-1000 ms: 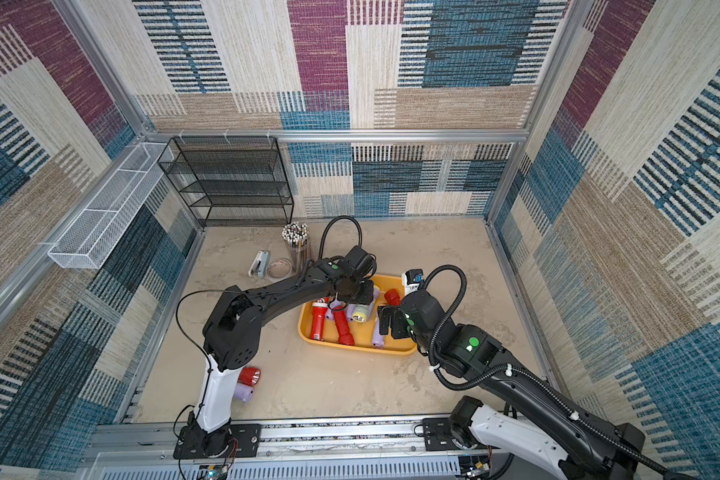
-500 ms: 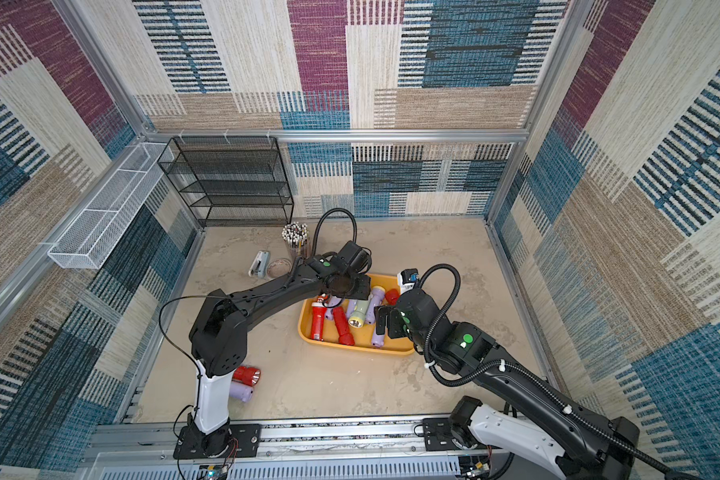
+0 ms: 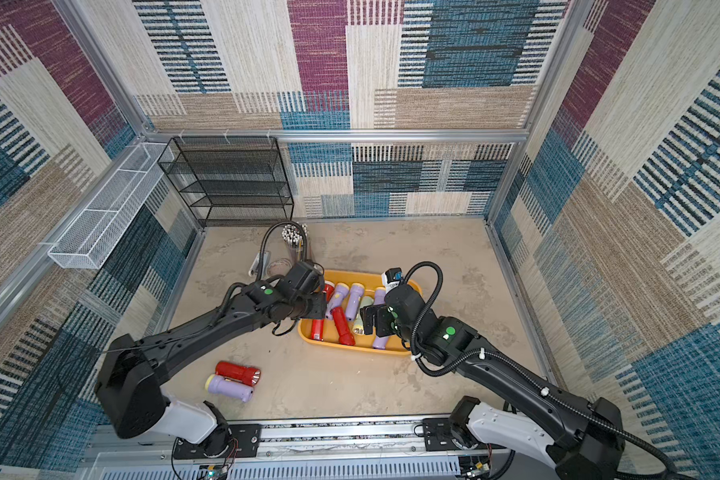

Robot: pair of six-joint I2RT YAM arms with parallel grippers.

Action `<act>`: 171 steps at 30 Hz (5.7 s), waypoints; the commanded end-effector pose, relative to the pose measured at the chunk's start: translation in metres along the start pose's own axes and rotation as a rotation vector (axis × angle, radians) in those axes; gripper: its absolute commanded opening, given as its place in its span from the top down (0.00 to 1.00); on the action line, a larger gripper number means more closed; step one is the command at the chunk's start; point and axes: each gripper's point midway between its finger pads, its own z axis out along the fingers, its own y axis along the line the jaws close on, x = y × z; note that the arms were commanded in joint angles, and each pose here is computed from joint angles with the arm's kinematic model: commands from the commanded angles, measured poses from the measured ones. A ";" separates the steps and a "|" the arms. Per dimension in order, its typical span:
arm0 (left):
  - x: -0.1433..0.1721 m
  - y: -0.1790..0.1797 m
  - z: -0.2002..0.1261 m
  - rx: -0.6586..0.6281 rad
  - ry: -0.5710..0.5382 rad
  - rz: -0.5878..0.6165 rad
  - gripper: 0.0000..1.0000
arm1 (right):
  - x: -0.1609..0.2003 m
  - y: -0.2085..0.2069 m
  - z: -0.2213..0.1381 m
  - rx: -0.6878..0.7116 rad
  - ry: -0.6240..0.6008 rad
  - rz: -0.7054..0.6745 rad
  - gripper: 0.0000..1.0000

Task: Put the flashlights into the storage boxes
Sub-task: Place the flashlight at the storage box, then pick up the flashlight from the center of the board, then place the flashlight at the storage box.

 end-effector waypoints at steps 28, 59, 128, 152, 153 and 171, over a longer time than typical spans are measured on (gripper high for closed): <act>0.140 0.170 -0.037 -0.293 0.035 -0.637 0.34 | 0.018 0.016 0.009 -0.158 -0.038 -0.059 0.00; 0.155 0.197 -0.002 -0.388 0.090 -0.765 0.33 | 0.030 0.002 0.005 -0.146 -0.067 -0.067 0.00; -0.041 -0.125 0.094 0.172 0.230 0.008 0.73 | -0.004 -0.021 -0.037 -0.002 -0.126 -0.007 0.00; -0.024 -0.125 0.121 0.115 0.300 0.073 0.51 | 0.001 -0.024 -0.026 0.015 -0.109 -0.019 0.00; -0.025 -0.125 0.119 0.119 0.299 0.073 0.51 | 0.001 -0.024 -0.026 0.017 -0.109 -0.019 0.00; -0.032 -0.069 0.019 0.074 0.104 0.005 0.46 | 0.003 -0.012 -0.015 -0.031 -0.075 -0.012 0.01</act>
